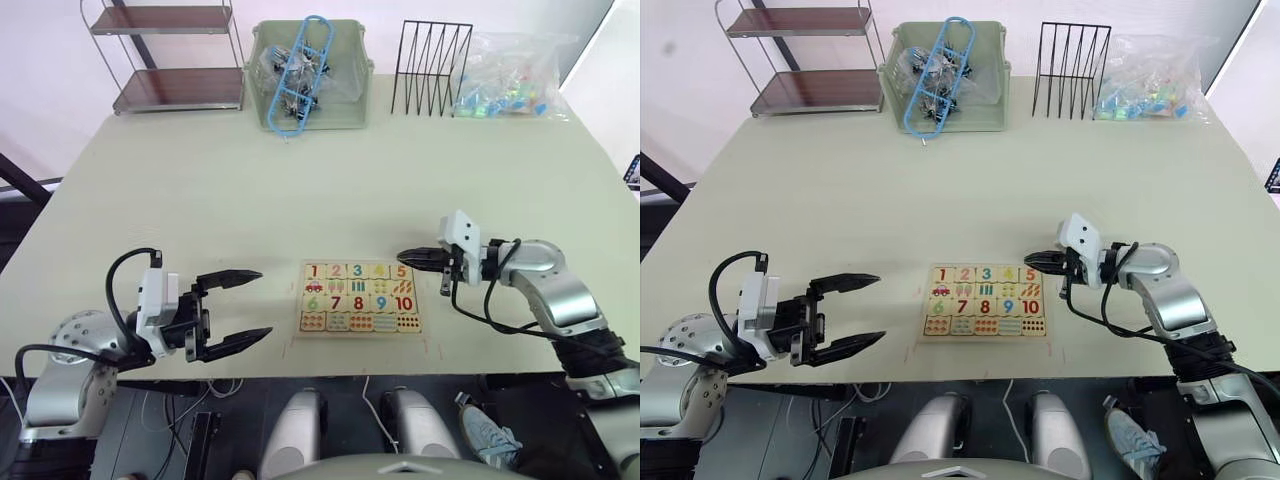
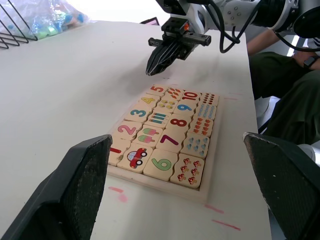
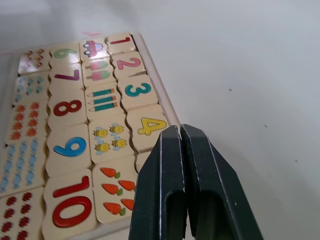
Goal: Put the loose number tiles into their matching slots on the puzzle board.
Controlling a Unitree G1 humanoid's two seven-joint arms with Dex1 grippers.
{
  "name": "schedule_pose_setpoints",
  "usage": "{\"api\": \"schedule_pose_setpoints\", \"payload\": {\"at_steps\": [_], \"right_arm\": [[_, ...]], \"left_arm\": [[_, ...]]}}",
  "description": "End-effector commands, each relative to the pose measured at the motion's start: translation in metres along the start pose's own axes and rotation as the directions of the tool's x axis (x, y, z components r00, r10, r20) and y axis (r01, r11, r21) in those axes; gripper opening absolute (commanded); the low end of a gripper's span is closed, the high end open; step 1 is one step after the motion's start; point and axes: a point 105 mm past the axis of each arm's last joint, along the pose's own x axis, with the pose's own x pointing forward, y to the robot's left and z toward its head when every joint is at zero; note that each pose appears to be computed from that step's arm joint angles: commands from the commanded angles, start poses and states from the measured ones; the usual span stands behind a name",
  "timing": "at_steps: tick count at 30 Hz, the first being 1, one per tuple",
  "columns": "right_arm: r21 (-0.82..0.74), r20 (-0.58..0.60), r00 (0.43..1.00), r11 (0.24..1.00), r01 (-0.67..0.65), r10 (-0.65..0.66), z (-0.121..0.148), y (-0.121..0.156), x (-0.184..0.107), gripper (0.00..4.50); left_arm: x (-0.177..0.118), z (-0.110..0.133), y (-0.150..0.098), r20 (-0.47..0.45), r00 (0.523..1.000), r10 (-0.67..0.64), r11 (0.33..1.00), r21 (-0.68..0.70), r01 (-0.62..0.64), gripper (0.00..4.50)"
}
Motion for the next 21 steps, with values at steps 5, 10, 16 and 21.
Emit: {"api": "schedule_pose_setpoints", "payload": {"at_steps": [5,10,16,21], "right_arm": [[-0.008,-0.035,0.999,1.0,-0.009,0.009,-0.016,0.002,0.001,0.07],[0.009,-0.105,0.993,0.999,-0.051,0.052,-0.034,0.013,0.001,0.07],[-0.004,-0.087,0.996,1.0,-0.015,0.014,-0.033,0.007,0.001,0.07],[-0.013,-0.008,1.0,1.0,-0.011,0.011,-0.02,0.008,-0.001,0.07]], "left_arm": [[0.001,0.006,0.002,0.008,1.0,-0.007,0.999,0.033,0.007,4.5],[0.001,0.007,0.002,0.011,1.0,-0.007,0.999,0.036,0.006,4.5],[0.002,0.007,0.002,0.013,1.0,-0.004,0.999,0.033,0.004,4.5],[0.001,0.006,0.002,0.011,1.0,0.007,1.0,0.029,-0.007,4.5]]}}
